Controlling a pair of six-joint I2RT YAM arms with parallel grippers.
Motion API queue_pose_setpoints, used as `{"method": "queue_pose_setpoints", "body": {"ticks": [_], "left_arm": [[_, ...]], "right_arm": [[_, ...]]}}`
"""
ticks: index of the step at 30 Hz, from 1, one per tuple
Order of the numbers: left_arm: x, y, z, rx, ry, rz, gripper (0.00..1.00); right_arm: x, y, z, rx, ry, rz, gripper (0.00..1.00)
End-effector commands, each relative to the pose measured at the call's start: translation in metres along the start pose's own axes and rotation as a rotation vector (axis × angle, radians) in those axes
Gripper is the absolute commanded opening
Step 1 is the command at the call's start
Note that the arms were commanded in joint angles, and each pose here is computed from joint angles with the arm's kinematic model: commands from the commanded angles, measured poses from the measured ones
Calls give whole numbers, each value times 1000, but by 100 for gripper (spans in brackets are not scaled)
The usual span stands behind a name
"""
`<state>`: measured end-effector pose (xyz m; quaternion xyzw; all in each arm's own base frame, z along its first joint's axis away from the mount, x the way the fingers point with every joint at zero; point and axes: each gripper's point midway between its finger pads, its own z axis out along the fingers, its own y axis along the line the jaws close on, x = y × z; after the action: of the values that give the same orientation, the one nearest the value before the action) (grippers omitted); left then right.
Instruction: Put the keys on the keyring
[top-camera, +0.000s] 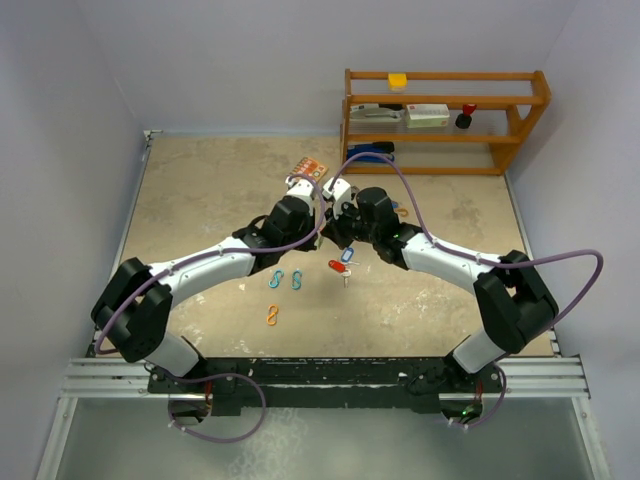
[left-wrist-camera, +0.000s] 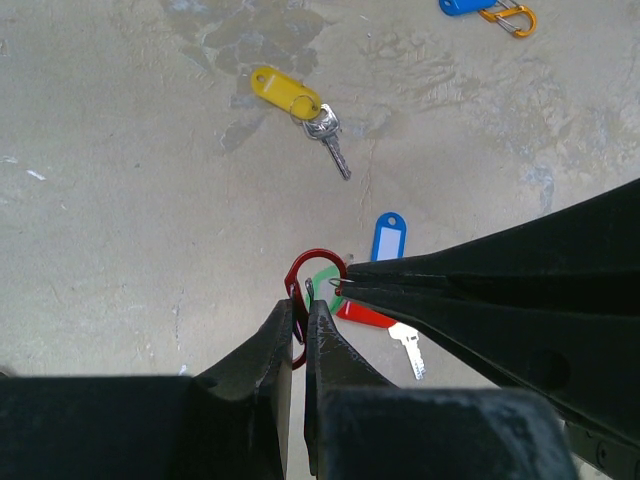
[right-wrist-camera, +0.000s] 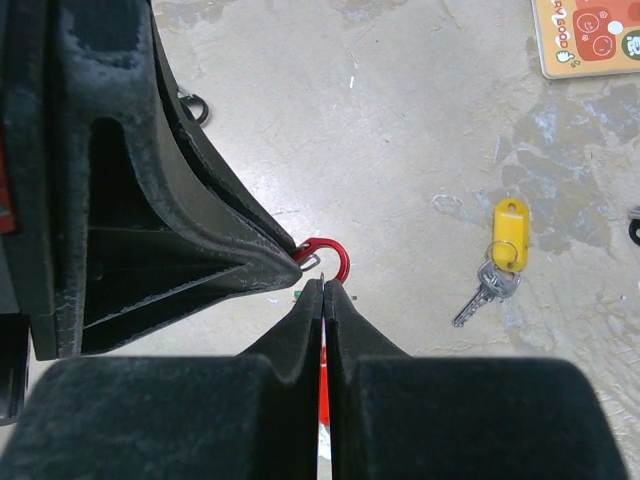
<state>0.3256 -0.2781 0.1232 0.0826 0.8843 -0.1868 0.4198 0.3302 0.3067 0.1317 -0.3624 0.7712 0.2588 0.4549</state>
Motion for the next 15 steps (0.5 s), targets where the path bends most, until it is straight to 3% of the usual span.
{"method": "queue_pose_setpoints", "body": {"ticks": [1,15], "left_arm": [[-21,-8,-14,43,-59,5,0],[-18,-13,-19,78,-45,19,0]], "right_arm": [[-17,-4,0,22,-47,-37,0],[-19,-11,-3,61,-55,-53,0]]}}
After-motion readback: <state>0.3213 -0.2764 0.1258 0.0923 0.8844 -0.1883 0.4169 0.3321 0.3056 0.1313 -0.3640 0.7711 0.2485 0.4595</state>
